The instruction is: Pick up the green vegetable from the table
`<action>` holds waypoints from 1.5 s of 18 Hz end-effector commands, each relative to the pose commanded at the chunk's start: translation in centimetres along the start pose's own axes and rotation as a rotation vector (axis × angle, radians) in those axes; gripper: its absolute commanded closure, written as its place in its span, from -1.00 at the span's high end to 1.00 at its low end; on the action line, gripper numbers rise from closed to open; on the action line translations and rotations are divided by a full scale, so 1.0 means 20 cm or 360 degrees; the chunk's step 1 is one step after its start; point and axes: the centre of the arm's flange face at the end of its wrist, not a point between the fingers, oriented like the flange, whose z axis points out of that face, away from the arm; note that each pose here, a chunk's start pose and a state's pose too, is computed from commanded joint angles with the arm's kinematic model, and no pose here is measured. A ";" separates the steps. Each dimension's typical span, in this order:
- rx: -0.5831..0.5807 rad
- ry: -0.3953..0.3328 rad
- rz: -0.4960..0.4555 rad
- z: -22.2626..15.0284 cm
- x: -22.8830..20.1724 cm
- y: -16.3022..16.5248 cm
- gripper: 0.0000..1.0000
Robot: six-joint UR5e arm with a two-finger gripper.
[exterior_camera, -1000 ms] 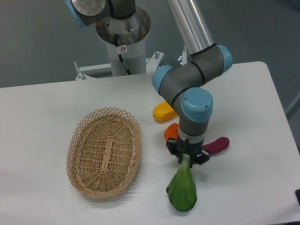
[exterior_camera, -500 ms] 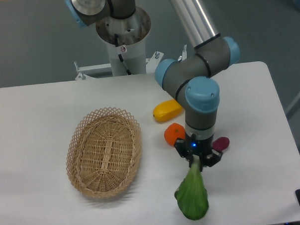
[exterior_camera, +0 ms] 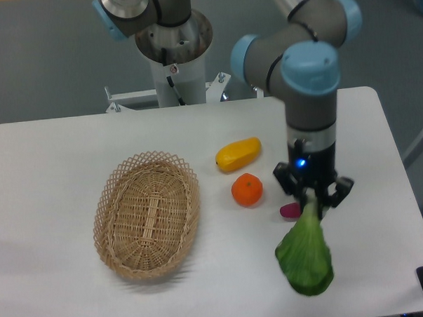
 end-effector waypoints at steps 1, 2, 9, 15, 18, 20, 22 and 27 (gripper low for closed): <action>-0.0012 0.0001 -0.0027 -0.03 -0.02 0.06 -0.24; -0.0020 0.0001 -0.0034 -0.06 -0.03 0.09 -0.24; -0.0073 0.0017 0.0092 -0.25 -0.10 0.38 -0.24; -0.0077 0.0027 0.0110 -0.29 -0.12 0.41 -0.24; -0.0065 0.0026 0.0108 -0.29 -0.12 0.41 -0.24; -0.0053 0.0025 0.0105 -0.29 -0.12 0.41 -0.24; -0.0048 0.0028 0.0105 -0.29 -0.12 0.41 -0.24; -0.0049 0.0028 0.0102 -0.28 -0.12 0.40 -0.24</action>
